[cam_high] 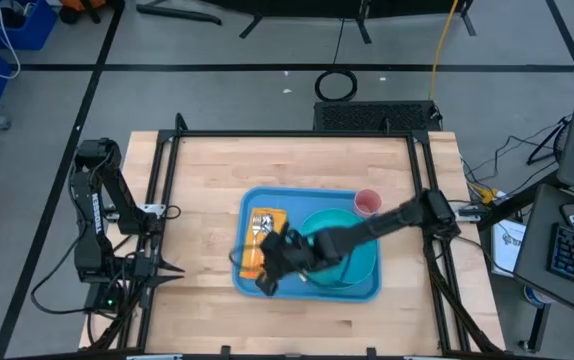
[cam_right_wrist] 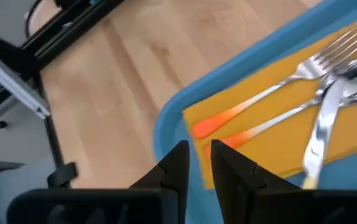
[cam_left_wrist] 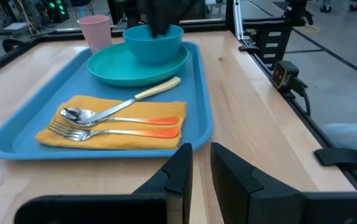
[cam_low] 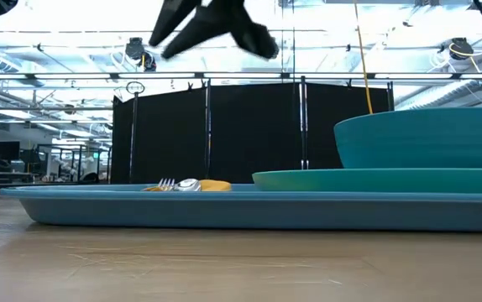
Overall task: Set up tray
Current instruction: Put the yellow knife on the yellow napkin to the right of the orange spoon on the blue serving tray
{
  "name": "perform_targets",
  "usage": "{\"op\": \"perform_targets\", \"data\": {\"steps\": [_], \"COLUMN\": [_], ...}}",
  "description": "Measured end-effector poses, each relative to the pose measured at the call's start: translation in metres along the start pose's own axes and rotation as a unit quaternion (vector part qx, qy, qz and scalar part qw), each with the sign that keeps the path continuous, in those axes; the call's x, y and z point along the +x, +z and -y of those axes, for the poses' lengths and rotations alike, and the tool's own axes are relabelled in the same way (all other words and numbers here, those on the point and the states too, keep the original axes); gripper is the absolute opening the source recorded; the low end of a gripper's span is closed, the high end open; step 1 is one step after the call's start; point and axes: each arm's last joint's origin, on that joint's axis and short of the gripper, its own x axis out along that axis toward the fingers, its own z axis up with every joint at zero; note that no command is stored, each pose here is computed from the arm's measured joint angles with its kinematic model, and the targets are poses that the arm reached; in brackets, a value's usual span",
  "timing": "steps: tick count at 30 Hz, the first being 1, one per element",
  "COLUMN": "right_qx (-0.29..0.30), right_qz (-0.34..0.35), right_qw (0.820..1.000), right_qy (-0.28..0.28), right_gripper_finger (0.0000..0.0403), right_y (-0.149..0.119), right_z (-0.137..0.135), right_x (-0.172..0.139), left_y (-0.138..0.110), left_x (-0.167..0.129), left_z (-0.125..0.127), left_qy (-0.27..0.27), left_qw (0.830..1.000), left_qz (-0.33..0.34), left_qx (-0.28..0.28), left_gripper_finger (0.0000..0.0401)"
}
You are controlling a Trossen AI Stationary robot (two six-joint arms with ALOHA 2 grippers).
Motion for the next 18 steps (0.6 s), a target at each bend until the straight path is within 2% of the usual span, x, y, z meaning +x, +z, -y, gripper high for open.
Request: {"op": "perform_targets", "data": {"steps": [3,9,13,18], "right_qx": [0.007,0.002,-0.016,-0.037], "right_qz": [-0.012,-0.026,-0.063,-0.133], "right_qw": [1.000,1.000,0.998,0.990], "right_qy": [-0.004,-0.001,0.002,-0.011], "right_gripper_finger": [0.0075,0.0137,0.0159,0.0153], "right_y": [0.017,0.039,0.041,0.027], "right_z": [0.017,0.040,0.054,0.069], "right_x": [0.006,0.012,0.030,0.060], "left_y": [0.000,0.000,0.000,0.000], "left_x": [0.000,0.000,0.000,0.000], "left_z": [0.001,0.002,0.003,0.002], "left_qy": [-0.004,-0.008,-0.008,-0.008], "left_qw": [1.000,1.000,1.000,1.000], "left_qz": [-0.004,-0.010,-0.013,-0.012], "left_qx": [0.000,0.003,0.003,0.007], "left_gripper_finger": [0.0063,0.0063,0.0063,0.0063]}}
